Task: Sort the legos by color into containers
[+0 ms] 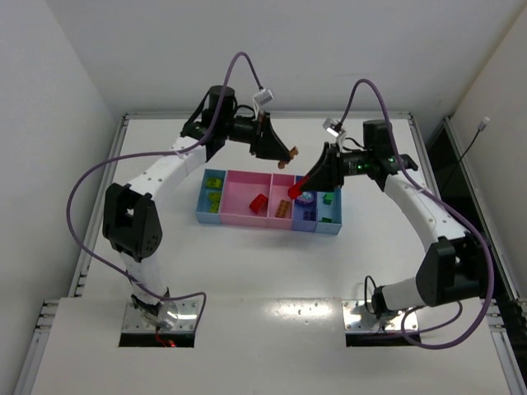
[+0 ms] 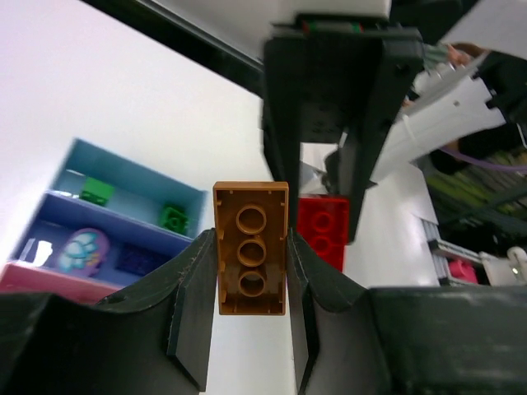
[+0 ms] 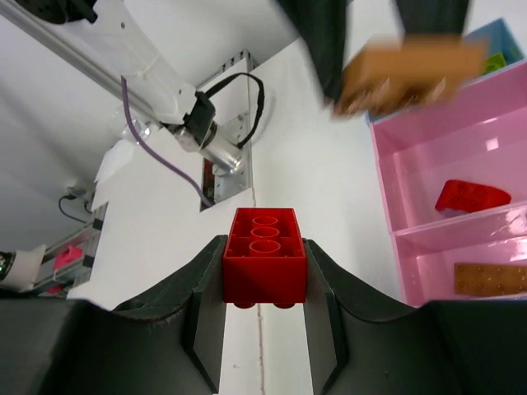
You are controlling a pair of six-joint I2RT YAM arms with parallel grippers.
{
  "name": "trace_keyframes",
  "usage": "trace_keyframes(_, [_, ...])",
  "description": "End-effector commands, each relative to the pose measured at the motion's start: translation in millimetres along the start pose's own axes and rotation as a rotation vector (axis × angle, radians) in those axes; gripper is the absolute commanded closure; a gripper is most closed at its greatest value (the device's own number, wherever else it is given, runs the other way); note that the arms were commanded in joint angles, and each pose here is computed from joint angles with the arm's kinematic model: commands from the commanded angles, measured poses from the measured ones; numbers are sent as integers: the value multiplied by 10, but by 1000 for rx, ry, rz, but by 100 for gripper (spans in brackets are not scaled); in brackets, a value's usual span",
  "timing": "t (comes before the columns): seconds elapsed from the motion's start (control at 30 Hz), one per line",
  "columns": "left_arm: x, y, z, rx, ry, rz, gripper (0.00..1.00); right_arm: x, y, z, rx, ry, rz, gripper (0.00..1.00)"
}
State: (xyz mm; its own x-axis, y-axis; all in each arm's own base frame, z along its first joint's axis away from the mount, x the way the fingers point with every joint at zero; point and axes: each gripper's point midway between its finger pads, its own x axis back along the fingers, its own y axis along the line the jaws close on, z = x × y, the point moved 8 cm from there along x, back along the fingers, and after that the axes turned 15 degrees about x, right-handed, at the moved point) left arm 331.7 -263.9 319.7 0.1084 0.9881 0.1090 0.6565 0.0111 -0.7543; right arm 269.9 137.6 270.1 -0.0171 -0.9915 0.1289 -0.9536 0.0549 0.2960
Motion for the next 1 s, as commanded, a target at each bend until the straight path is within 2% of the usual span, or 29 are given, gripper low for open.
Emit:
trace_keyframes(0.0, [148,-183,-222,-108,-80,-14,100,15,134,26,56,3,-31,100])
trace_keyframes(0.13, [149,-169,-210,-91,-81,-26,100,18,130,50,64,11,-24,100])
trace_keyframes(0.3, [202,56,55,-33,-71,-186,100,126,48,84,93,94,135,100])
trace_keyframes(0.4, [276,135,131,-21,-130,-337,100,190,-38,53,112,146,291,100])
trace_keyframes(0.53, [292,286,372,7,-203,-618,100,265,-182,-61,70,159,501,100])
trace_keyframes(0.7, [143,303,522,85,-261,-730,100,377,-246,-149,10,147,682,100])
trace_keyframes(0.97, [52,525,625,309,-414,-871,100,541,-312,-162,-79,107,943,100])
